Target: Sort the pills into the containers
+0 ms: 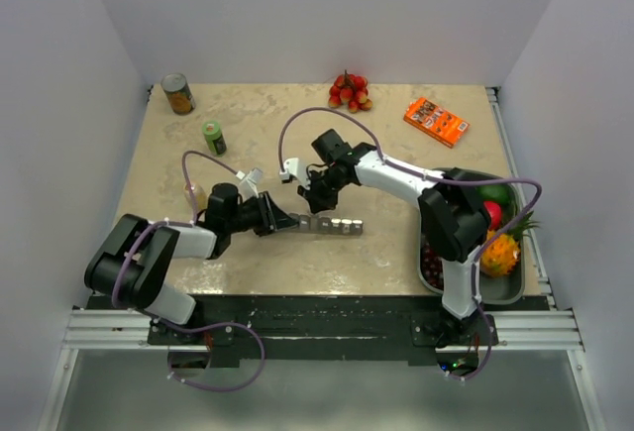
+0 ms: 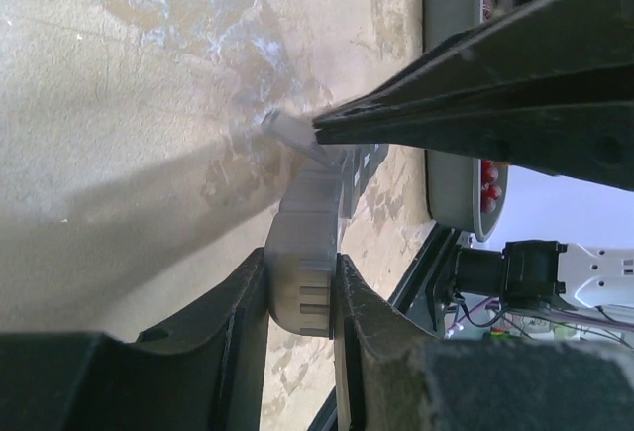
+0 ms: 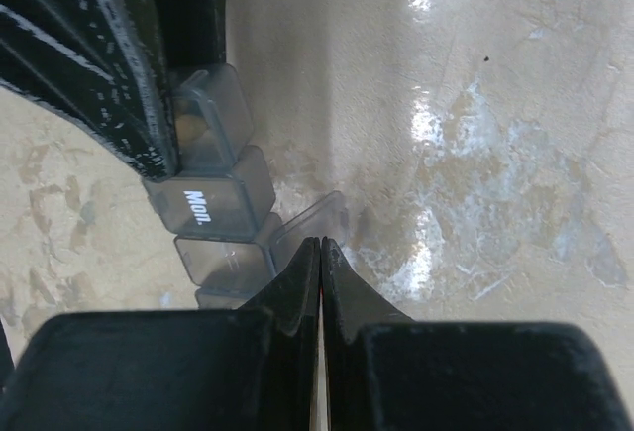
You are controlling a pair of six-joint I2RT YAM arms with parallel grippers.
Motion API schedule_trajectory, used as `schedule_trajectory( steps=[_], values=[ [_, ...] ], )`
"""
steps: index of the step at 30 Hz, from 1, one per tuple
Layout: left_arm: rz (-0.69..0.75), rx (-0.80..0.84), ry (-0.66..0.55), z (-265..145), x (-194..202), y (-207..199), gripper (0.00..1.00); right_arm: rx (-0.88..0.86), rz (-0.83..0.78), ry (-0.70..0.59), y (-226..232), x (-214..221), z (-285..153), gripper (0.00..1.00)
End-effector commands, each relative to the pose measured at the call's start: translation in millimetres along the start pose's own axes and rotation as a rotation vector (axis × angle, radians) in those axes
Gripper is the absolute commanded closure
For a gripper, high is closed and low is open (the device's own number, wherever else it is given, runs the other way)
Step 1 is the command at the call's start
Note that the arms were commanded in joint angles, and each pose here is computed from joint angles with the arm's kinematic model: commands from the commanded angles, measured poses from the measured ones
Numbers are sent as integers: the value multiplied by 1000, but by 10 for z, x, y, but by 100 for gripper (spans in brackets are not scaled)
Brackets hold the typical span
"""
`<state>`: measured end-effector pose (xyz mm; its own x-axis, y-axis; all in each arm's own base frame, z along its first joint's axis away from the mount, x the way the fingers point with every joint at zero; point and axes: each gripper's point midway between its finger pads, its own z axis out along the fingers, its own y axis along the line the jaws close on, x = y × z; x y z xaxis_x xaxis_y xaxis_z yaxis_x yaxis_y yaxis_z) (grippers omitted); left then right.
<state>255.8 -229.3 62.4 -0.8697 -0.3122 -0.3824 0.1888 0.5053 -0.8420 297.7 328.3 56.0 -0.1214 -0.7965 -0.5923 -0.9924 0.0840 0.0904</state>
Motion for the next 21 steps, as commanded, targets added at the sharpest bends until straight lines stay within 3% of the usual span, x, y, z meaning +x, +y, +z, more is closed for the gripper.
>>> schedule_trajectory(
  steps=[1,3,6,7,10,14,15,18,21],
  values=[
    [57,-10,-54,89,-237,33,100,89,-56,-157,-95,-534,-659,100],
    [43,-26,-47,137,-249,95,100,121,-60,-193,-96,-577,-885,100],
    [33,-39,-43,238,-332,143,100,146,-37,-253,-111,-513,-1109,85],
    [38,-33,-51,283,-411,115,100,169,-27,-280,-180,-496,-1182,73],
    [27,-46,-39,423,-505,177,100,193,1,-321,-211,-381,-1324,61],
    [12,-65,-15,595,-602,267,76,198,30,-364,-242,-303,-1431,58],
    [2,-79,-1,614,-601,292,65,188,36,-372,-226,-284,-1433,58],
    [25,-119,1,671,-720,337,44,194,45,-388,-240,-250,-1490,57],
    [32,-154,-12,665,-852,388,32,194,54,-403,-244,-218,-1535,56]
  ],
)
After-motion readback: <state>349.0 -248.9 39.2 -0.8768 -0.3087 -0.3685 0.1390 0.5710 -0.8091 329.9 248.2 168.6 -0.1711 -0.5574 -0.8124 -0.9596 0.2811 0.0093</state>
